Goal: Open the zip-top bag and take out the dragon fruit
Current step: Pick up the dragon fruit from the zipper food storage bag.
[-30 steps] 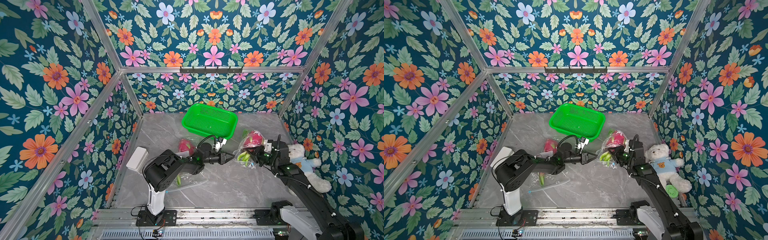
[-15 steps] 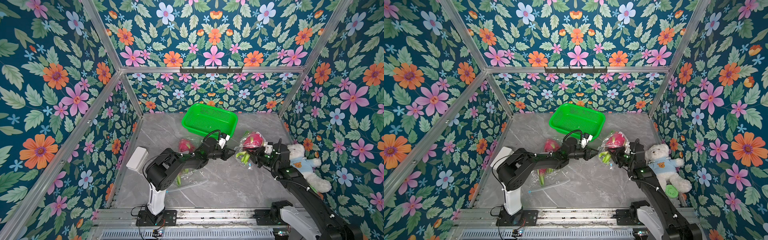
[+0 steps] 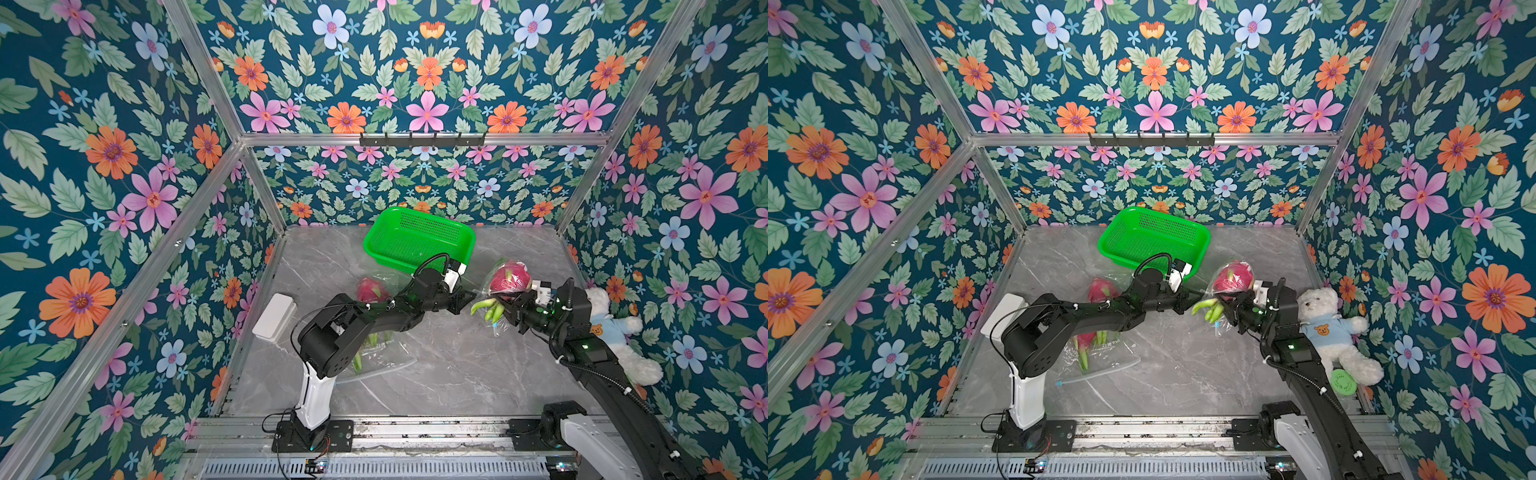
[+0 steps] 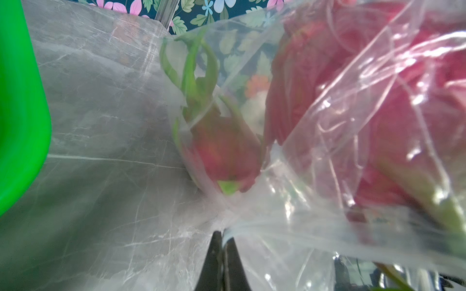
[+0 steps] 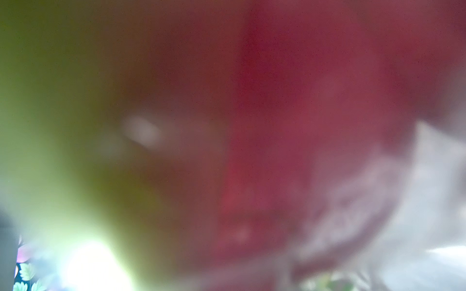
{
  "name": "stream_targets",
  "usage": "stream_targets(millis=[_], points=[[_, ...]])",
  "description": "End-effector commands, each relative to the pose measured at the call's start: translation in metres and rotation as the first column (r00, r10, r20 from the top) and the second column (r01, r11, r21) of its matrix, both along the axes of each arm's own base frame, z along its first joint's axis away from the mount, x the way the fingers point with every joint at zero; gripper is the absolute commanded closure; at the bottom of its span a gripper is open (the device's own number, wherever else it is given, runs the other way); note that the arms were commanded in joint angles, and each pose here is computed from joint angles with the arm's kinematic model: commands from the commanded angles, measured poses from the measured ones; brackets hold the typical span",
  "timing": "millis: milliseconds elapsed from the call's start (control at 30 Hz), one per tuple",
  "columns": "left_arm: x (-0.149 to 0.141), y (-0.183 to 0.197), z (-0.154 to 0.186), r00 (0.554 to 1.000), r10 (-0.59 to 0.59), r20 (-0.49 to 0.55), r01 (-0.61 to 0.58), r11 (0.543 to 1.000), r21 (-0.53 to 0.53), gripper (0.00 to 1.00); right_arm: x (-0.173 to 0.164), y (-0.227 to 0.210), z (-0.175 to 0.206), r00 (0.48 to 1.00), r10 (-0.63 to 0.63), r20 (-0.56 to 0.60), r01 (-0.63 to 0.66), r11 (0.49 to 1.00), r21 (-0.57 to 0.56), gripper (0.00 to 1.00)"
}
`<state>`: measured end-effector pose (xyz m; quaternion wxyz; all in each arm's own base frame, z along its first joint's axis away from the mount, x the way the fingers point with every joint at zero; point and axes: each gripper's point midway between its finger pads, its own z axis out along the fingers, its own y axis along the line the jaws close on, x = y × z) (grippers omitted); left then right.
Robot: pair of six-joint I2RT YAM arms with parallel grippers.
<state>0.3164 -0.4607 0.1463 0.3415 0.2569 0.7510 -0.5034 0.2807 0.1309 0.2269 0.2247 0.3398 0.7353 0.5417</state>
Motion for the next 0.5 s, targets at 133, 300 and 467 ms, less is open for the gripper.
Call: stream_targets(millis=[133, 300, 467], points=[[0.004, -0.001, 0.011, 1.0, 0.014, 0.016, -0.014, 1.0, -0.027, 1.0, 0.003, 0.022, 0.004, 0.998, 0.05, 0.034, -0.051, 0.998, 0.021, 0.95], [0.005, -0.007, 0.039, 1.0, 0.005, 0.024, -0.003, 0.994, -0.109, 1.0, -0.004, 0.032, -0.016, 0.997, 0.078, -0.016, -0.078, 0.997, 0.026, 0.95], [0.01, -0.01, 0.057, 0.999, 0.017, 0.052, -0.01, 0.991, -0.133, 1.0, -0.02, 0.033, -0.035, 0.995, 0.081, -0.058, -0.081, 0.997, -0.007, 0.95]])
